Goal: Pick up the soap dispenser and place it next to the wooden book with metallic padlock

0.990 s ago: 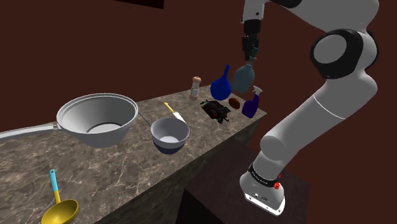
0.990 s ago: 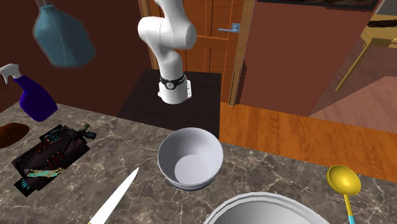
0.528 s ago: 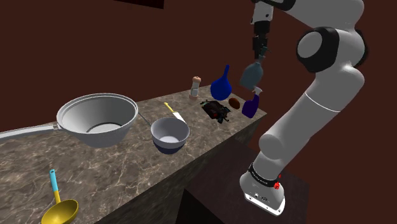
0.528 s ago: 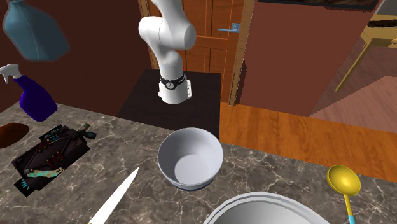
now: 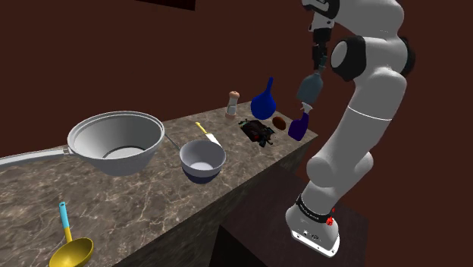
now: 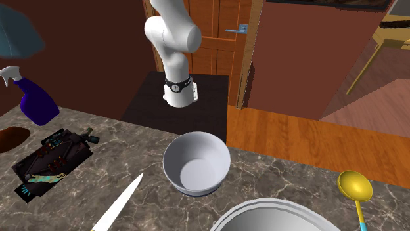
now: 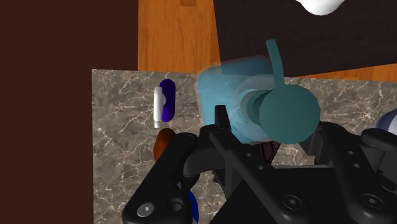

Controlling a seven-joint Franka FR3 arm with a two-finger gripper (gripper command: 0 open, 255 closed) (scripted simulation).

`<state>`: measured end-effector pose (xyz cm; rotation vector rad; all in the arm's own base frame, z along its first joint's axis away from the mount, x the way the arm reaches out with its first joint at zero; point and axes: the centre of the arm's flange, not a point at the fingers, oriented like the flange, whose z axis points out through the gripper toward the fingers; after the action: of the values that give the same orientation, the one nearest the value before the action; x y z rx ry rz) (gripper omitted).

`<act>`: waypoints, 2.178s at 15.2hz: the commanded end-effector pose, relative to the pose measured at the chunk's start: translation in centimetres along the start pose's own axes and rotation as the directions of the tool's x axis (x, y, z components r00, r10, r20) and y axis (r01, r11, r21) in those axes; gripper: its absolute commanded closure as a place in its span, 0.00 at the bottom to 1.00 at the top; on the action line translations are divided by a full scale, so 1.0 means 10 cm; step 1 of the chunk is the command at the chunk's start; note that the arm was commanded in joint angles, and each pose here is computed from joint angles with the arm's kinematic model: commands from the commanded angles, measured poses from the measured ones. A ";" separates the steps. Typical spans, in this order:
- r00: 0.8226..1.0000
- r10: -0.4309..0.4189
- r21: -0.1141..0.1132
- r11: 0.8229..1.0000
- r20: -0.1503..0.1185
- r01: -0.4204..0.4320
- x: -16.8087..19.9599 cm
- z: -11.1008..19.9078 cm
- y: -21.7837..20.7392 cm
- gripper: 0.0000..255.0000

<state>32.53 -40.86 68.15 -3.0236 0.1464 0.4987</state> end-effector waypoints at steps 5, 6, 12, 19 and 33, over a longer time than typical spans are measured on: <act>1.000 -0.002 -0.001 1.000 0.000 0.002 0.05 0.23 0.12 1.00; 1.000 -0.002 -0.001 1.000 0.000 0.002 0.07 0.28 0.13 1.00; 1.000 -0.002 -0.001 1.000 0.000 0.002 0.17 0.58 0.14 1.00; 1.000 -0.002 -0.001 1.000 0.000 0.002 0.29 0.93 0.16 1.00; 1.000 -0.002 -0.001 1.000 0.000 0.002 0.53 1.63 0.21 1.00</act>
<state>32.31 -41.97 51.42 -3.0241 0.1436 0.4992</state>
